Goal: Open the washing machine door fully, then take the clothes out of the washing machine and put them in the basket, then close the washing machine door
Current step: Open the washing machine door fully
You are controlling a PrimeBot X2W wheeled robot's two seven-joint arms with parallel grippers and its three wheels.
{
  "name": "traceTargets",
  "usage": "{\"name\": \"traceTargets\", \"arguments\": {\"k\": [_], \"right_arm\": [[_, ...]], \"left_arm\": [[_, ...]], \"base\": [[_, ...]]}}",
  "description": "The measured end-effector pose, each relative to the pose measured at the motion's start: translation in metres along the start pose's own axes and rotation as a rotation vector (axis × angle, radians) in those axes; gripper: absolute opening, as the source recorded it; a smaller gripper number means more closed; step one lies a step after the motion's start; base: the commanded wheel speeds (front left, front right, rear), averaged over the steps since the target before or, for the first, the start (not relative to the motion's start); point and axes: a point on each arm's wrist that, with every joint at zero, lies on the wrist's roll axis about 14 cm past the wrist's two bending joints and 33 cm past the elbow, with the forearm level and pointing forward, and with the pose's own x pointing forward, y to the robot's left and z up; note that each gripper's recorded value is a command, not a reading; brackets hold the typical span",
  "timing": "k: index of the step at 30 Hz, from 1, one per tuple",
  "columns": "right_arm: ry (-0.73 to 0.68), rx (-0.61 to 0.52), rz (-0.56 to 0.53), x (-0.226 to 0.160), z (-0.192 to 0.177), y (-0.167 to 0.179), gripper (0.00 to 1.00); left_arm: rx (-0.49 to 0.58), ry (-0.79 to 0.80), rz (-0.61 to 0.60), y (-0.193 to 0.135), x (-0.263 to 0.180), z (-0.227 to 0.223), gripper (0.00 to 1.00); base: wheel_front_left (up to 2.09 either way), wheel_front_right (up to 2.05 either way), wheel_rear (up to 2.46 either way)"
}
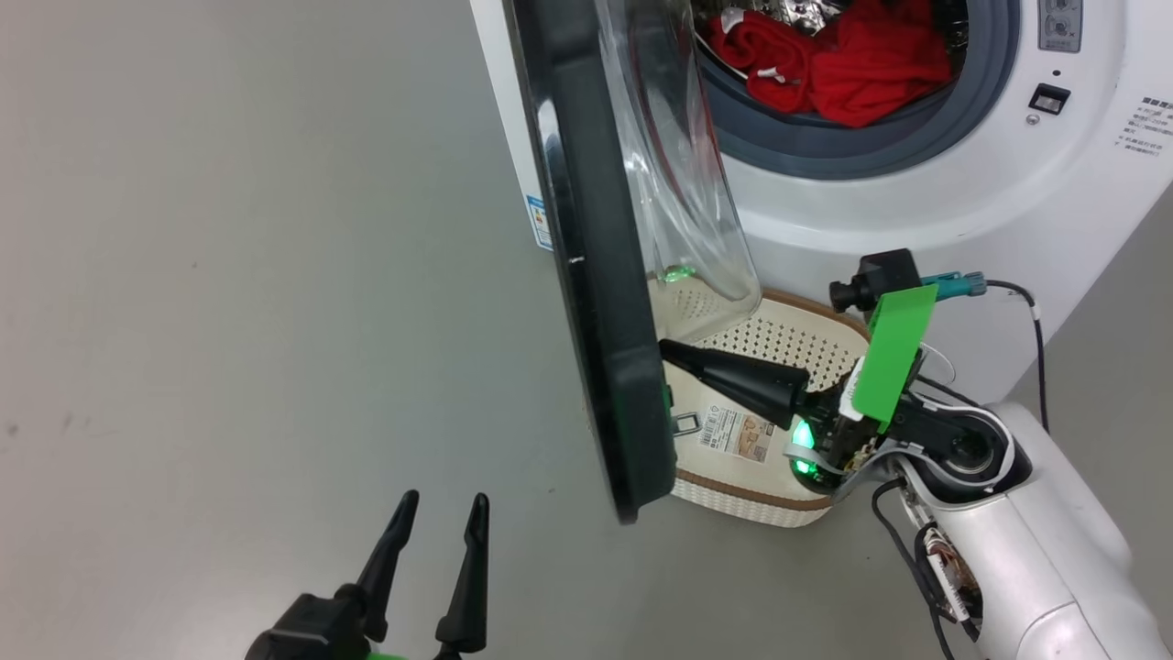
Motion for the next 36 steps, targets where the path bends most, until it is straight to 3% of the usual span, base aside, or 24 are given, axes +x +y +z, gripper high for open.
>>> {"name": "traceTargets", "arguments": {"k": [10,20,21,24,25,26,27,36], "right_arm": [[0.047,0.021,0.013,0.011,-0.019,0.003,0.0],[-0.007,0.01,0.009,0.011,-0.012,0.004,0.0],[-0.022,0.004,0.005,0.011,-0.01,0.004,0.24],[-0.05,-0.008,-0.017,0.007,-0.006,-0.002,0.49],[-0.061,-0.007,-0.025,0.005,-0.005,-0.004,0.78],[-0.072,-0.001,-0.029,0.002,-0.005,-0.007,0.92],[-0.086,0.002,-0.036,0.0,-0.004,-0.009,1.0],[-0.201,0.018,-0.121,-0.031,-0.001,-0.037,1.0]], "left_arm": [[0.004,-0.018,0.019,0.005,-0.003,0.005,1.0],[0.004,-0.02,0.009,0.002,-0.003,0.006,1.0],[0.004,-0.019,0.007,0.002,-0.003,0.005,1.0],[0.004,-0.018,0.003,0.0,-0.003,0.005,1.0],[0.003,-0.017,0.003,0.0,-0.003,0.004,1.0],[0.003,-0.016,0.002,0.0,-0.003,0.004,1.0],[0.002,-0.016,0.002,0.0,-0.003,0.004,1.0],[-0.001,-0.012,-0.014,-0.001,-0.003,0.002,1.0]], "base": [[0.0,0.0,0.0],[0.0,0.0,0.0],[0.0,0.0,0.0],[0.0,0.0,0.0],[0.0,0.0,0.0],[0.0,0.0,0.0],[0.0,0.0,0.0],[0.0,0.0,0.0]]}}
